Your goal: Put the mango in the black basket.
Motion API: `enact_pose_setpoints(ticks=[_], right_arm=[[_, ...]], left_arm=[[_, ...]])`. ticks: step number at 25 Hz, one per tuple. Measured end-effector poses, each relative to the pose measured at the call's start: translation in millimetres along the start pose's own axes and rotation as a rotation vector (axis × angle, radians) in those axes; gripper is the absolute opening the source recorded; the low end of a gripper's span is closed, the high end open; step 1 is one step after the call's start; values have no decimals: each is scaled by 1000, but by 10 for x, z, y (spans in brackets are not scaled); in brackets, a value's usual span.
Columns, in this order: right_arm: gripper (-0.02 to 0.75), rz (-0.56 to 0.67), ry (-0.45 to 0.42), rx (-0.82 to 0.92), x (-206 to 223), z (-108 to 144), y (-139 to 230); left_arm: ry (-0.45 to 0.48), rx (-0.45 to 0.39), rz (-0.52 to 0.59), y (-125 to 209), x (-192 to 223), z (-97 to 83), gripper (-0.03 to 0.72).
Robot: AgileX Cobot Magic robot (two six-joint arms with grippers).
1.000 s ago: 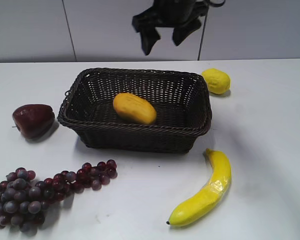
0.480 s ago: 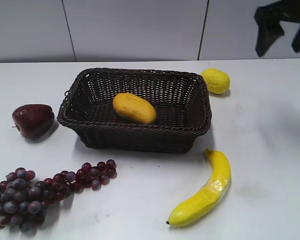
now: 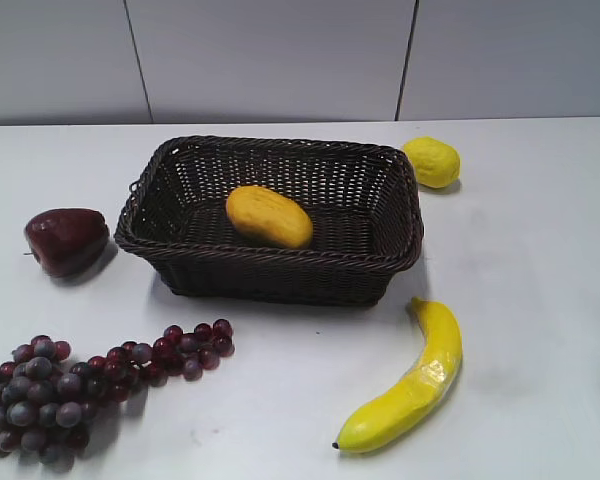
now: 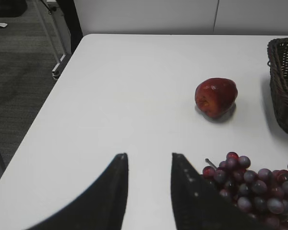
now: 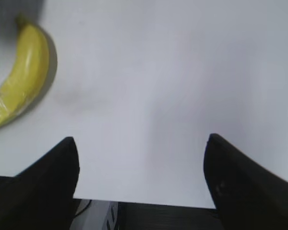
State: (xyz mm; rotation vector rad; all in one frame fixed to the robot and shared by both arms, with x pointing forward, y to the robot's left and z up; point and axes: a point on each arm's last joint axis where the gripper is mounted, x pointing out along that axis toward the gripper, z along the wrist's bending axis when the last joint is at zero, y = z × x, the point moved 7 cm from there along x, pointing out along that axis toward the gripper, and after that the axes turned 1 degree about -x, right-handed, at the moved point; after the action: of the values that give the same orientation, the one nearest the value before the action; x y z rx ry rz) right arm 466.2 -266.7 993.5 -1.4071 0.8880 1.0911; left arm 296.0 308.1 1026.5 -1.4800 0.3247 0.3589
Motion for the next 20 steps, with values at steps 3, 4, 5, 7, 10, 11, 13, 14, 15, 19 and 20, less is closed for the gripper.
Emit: enact_pose_setpoints(ticks=[3, 4, 5, 7, 10, 11, 13, 14, 15, 19, 20], right_arm=[[596, -47, 0, -1, -95, 4, 277], [596, -64, 1, -2, -120, 3, 376], [595, -82, 2, -2, -142, 4, 473], [595, -115, 2, -3, -172, 6, 638], [595, -177, 3, -4, -215, 7, 851], [595, -202, 3, -5, -232, 8, 921], [594, -240, 3, -5, -233, 9, 1048], [594, -264, 4, -6, -238, 9, 1103], [594, -287, 4, -6, -238, 10, 1157], [594, -417, 5, -8, -382, 13, 1241], [594, -442, 5, -9, -410, 14, 1258]], left_arm=[[0, 0, 0, 0, 0, 0, 240], [0, 0, 0, 0, 0, 0, 240], [0, 0, 0, 0, 0, 0, 240], [0, 0, 0, 0, 0, 0, 240], [0, 0, 0, 0, 0, 0, 240], [0, 0, 0, 0, 0, 0, 240], [0, 0, 0, 0, 0, 0, 240], [0, 0, 0, 0, 0, 0, 240], [0, 0, 0, 0, 0, 0, 240], [0, 0, 0, 0, 0, 0, 240], [0, 0, 0, 0, 0, 0, 240]])
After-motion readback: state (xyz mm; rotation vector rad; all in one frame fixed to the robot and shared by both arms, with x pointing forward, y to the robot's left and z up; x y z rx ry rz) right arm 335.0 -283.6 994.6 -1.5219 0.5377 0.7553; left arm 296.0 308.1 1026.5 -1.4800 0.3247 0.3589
